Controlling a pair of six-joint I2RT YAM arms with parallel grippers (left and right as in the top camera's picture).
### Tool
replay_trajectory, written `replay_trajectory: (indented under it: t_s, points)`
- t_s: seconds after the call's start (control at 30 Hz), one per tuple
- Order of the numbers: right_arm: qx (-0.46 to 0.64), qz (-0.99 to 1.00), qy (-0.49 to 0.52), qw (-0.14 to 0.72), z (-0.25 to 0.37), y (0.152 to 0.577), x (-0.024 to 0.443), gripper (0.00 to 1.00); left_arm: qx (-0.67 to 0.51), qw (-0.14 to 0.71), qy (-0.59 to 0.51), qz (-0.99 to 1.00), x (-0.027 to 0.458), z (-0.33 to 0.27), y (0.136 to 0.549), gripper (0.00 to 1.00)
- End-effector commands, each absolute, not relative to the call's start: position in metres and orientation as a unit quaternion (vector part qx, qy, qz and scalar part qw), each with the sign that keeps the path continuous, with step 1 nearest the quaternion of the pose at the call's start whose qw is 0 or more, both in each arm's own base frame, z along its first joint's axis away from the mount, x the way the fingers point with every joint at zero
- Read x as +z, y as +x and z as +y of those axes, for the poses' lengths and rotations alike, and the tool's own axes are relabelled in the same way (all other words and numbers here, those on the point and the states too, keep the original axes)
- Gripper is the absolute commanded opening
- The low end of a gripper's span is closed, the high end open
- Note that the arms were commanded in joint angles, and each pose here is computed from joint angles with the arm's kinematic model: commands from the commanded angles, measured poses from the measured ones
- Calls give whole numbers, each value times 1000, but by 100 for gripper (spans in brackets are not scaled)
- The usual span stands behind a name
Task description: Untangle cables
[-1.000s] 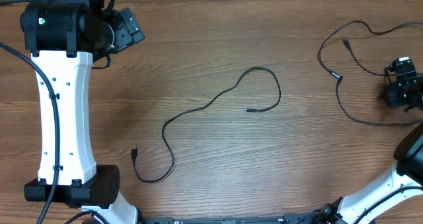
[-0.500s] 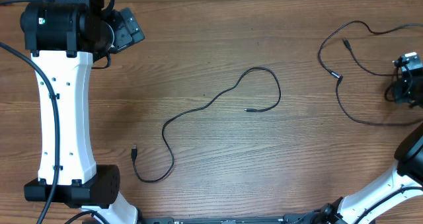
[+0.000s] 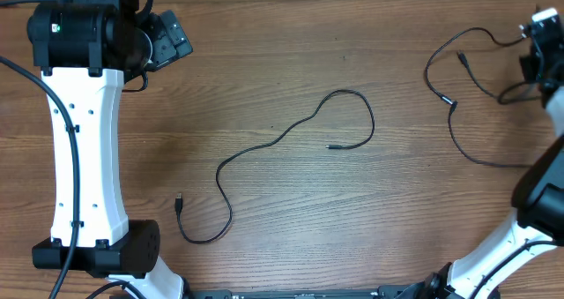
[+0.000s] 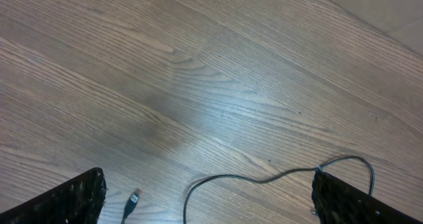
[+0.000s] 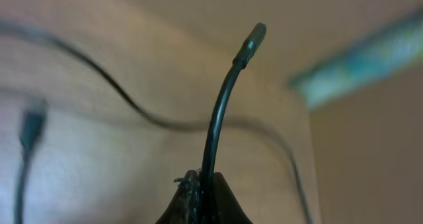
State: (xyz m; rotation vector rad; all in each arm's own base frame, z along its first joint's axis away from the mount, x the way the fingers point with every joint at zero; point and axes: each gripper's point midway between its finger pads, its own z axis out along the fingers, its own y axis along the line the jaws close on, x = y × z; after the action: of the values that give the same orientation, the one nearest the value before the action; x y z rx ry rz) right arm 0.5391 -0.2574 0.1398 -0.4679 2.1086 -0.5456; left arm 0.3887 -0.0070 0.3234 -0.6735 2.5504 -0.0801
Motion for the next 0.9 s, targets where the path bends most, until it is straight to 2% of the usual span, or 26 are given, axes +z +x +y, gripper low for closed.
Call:
replay_trajectory:
  t_s: [0.0,0.7,0.73,0.77,0.8,0.83,0.87]
  points:
    - [-214,830,-209,470,-236,557,154,4,-35,250,-254,933,325,-8,391,99]
    - [-142,883,-175,411,-240,553,34,4,-35,250,-254,933,325,-8,391,99]
    - [-138,885,-169,411,-240,553,31,10,-35,250,-254,933,325,-8,391,100]
    - [-133,885,-167,413,-239,553,31,25,-35,250,-254,933,325,-8,391,100]
    - [-132,885,-167,414,-239,553,31,43,-35,250,-254,933,325,-8,391,100]
    - [-133,884,-168,416,-239,554,32,58,-35,250,-254,933,325,-8,391,100]
    - [-135,883,-168,417,-240,554,33,81,-35,250,-254,933,325,-8,391,100]
